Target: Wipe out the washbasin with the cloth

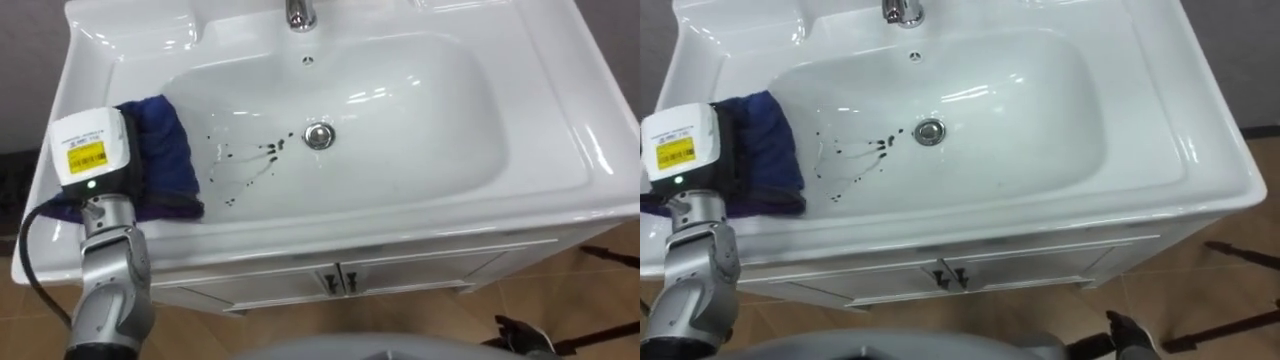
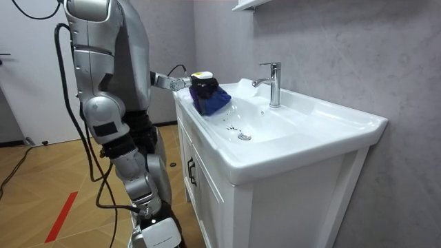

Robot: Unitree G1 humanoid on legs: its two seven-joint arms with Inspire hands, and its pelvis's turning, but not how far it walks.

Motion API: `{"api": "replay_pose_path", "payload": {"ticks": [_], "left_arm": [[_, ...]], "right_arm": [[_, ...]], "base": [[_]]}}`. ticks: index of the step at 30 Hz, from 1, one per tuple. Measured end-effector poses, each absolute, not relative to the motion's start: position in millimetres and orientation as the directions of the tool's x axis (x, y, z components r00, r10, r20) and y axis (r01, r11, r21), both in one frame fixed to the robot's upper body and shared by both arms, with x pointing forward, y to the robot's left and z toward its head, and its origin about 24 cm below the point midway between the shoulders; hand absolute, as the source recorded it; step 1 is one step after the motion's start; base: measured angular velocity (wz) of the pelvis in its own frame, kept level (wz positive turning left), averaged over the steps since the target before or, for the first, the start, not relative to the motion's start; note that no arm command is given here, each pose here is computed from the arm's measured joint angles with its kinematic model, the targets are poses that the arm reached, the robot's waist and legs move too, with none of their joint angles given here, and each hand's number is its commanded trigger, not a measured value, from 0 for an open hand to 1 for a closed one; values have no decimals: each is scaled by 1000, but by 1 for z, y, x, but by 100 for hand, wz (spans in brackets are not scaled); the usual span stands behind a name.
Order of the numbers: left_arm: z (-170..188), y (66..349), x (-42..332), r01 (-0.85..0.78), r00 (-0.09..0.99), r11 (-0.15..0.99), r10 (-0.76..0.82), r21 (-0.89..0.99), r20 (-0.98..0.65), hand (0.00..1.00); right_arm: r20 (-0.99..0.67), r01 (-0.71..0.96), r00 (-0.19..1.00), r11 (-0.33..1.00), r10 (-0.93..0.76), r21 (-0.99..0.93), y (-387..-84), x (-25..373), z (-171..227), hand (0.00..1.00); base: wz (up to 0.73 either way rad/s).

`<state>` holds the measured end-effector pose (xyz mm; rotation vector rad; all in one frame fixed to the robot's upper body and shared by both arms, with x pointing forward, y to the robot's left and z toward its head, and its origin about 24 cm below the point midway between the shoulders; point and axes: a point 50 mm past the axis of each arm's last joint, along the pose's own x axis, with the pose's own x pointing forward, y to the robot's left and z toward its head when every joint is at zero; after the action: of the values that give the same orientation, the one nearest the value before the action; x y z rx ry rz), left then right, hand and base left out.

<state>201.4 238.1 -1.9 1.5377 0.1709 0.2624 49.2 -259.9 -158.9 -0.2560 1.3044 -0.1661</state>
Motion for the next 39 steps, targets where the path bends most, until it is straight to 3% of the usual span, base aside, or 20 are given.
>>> {"api": "replay_pose_path", "payload": {"ticks": [12, 23, 28, 39], "left_arm": [[-8, 209, 204, -51, 991, 99, 131, 994, 38, 100], [-15, 210, 203, 35, 990, 100, 132, 994, -48, 100], [-41, 215, 196, 185, 969, 91, 150, 979, -197, 100], [-51, 218, 200, 245, 953, 87, 163, 966, -256, 100]], "right_arm": [[-936, 16, 276, 975, -216, -221, -251, 51, -161, 0], [-939, 11, 264, 974, -222, -227, -252, 52, -162, 0], [-935, 23, 267, 971, -235, -237, -251, 53, -162, 0], [-929, 16, 278, 968, -244, -249, -253, 56, -161, 0]], "base": [[-8], [0], [-6], [-6]]}}
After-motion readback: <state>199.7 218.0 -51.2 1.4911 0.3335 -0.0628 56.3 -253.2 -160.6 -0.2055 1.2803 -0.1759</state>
